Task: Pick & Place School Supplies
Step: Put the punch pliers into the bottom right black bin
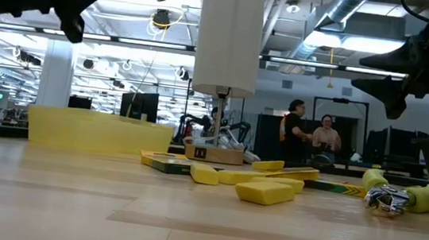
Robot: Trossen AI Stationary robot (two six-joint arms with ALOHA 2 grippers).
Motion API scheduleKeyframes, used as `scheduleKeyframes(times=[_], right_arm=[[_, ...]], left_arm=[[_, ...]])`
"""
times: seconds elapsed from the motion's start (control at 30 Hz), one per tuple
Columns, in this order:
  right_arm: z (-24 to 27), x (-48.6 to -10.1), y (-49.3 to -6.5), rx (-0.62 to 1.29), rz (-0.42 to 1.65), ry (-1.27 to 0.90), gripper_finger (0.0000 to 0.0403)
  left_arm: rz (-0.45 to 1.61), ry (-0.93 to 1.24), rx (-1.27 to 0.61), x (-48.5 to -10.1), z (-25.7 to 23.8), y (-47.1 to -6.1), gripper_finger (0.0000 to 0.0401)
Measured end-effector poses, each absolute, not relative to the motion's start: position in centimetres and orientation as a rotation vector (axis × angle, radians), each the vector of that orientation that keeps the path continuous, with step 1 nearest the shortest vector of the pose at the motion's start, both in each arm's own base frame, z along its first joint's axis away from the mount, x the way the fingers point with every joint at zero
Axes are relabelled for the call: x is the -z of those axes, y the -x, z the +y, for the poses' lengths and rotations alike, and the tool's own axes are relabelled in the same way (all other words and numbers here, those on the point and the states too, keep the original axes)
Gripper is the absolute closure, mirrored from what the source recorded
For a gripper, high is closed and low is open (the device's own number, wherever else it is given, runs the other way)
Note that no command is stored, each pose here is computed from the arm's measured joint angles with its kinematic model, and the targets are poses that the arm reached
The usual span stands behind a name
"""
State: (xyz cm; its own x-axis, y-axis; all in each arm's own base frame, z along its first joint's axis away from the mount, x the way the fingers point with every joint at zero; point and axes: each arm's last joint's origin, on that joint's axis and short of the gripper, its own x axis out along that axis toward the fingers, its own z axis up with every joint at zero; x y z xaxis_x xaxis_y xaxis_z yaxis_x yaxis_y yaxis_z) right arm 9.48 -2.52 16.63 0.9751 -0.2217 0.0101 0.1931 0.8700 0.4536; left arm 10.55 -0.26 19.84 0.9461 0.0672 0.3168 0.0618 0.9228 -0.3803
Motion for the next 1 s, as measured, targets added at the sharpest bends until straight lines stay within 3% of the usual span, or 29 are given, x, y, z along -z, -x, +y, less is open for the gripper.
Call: scheduleKeyframes(times=[0.33, 1.0], right_arm=[[-2.5, -16.6, -9.5, 0.217, -0.062, -0.468, 0.0182], [-2.5, -16.7, -9.5, 0.217, -0.073, -0.466, 0.0182]], left_arm=[[-0.451, 0.578, -0.251, -20.2, 0.6, -10.2, 0.0284], [-0.556, 0.903, -0.287, -20.4, 0.9, -10.0, 0.0284]])
